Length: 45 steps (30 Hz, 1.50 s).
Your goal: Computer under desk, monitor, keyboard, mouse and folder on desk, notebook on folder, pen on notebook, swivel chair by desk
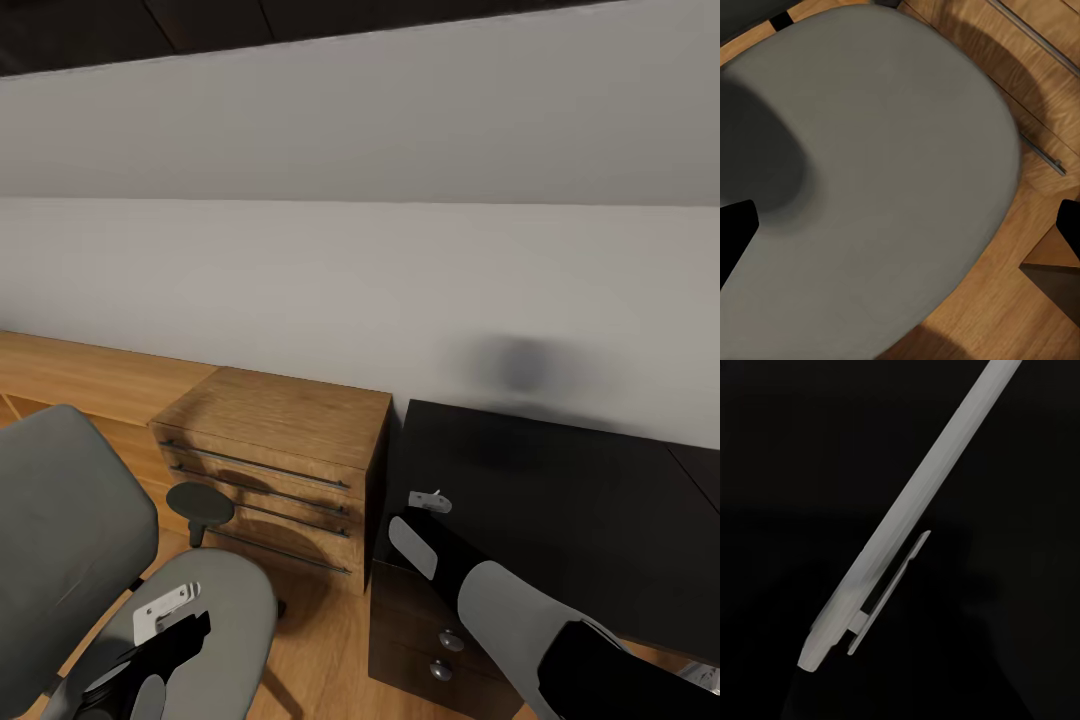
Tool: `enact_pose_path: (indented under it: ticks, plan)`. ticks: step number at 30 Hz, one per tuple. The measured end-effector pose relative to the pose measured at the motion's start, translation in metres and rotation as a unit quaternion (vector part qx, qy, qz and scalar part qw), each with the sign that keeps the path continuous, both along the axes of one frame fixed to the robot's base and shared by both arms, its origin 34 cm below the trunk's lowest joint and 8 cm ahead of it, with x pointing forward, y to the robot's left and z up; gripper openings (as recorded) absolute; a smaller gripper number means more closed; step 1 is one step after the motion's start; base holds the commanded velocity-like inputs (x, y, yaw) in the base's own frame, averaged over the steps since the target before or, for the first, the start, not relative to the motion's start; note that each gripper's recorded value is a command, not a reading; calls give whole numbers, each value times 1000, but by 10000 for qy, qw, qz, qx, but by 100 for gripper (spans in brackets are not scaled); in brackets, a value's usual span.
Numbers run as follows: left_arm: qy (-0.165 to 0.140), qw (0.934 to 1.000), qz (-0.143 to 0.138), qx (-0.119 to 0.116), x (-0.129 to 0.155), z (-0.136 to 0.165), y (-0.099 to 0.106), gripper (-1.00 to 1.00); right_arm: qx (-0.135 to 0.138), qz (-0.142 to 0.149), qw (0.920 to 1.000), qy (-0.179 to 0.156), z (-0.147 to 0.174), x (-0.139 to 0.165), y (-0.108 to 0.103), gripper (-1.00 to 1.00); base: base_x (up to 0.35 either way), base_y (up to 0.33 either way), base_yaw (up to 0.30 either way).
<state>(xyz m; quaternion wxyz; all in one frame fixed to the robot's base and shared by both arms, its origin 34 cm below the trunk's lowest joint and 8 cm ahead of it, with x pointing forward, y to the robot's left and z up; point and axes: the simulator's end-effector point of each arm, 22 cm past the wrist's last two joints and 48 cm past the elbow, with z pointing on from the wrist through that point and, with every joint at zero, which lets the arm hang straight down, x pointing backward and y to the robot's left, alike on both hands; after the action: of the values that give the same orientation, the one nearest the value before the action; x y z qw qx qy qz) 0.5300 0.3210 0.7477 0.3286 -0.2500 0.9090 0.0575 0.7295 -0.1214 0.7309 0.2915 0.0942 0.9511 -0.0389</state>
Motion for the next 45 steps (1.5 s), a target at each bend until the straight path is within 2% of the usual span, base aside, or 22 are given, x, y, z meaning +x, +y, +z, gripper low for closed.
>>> enact_pose_path:
  ticks: [45]
  plan:
    - [25, 10000, -9, -4, -1, -2, 0, 100, 14, -6, 10000, 9, 0, 0, 0, -100, 0, 0, 0]
